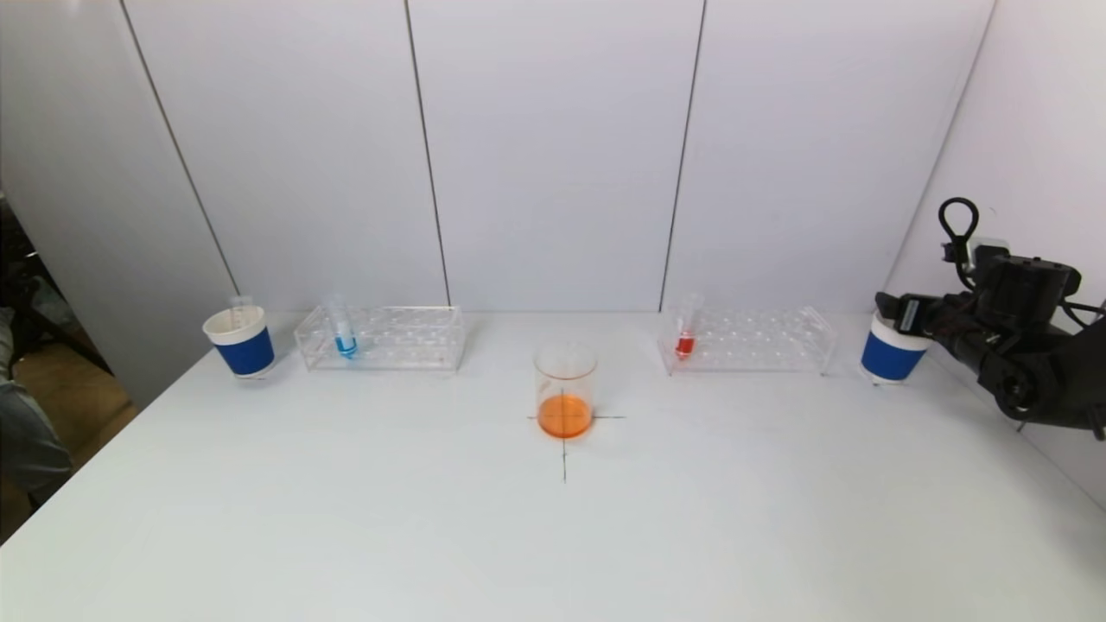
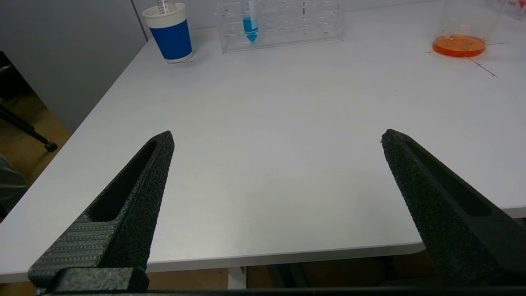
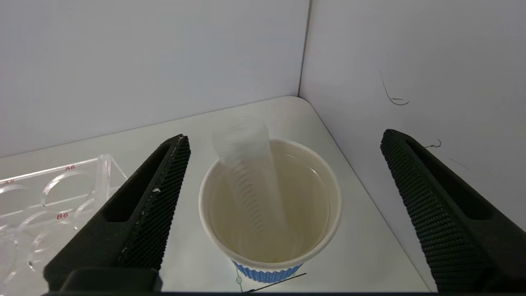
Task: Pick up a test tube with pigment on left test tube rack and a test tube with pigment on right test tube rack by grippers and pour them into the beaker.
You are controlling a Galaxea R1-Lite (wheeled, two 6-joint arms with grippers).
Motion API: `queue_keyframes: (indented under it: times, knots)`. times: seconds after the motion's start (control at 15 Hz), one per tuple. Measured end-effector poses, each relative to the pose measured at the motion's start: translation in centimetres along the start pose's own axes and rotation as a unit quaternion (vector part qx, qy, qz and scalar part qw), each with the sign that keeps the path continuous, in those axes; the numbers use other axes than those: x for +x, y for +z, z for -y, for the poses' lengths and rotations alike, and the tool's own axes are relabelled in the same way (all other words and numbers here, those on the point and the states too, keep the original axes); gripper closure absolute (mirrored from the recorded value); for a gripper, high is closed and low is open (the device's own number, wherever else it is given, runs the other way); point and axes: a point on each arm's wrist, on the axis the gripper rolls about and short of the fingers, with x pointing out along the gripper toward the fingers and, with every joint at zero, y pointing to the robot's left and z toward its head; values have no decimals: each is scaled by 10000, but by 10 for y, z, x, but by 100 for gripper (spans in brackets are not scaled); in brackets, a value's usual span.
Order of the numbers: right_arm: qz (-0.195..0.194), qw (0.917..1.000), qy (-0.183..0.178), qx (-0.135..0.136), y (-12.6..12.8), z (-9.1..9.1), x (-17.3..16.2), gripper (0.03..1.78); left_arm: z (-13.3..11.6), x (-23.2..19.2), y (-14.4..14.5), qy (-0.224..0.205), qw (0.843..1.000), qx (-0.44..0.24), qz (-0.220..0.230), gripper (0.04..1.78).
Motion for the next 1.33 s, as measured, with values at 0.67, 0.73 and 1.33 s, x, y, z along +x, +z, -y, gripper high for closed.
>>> queue_keyframes:
  times: [0.67,0.73,1.33]
  knots:
    - [92,9932,1112,-329,32,-66,-140,4,0,0,0,2,10000,0,0,6]
    - [124,9914,1247,-365,32,-71,-164,4,0,0,0,0,10000,-2,0,6]
    - [902,9876,1247,-298,13,-19,-318,4,0,0,0,2,10000,0,2,6]
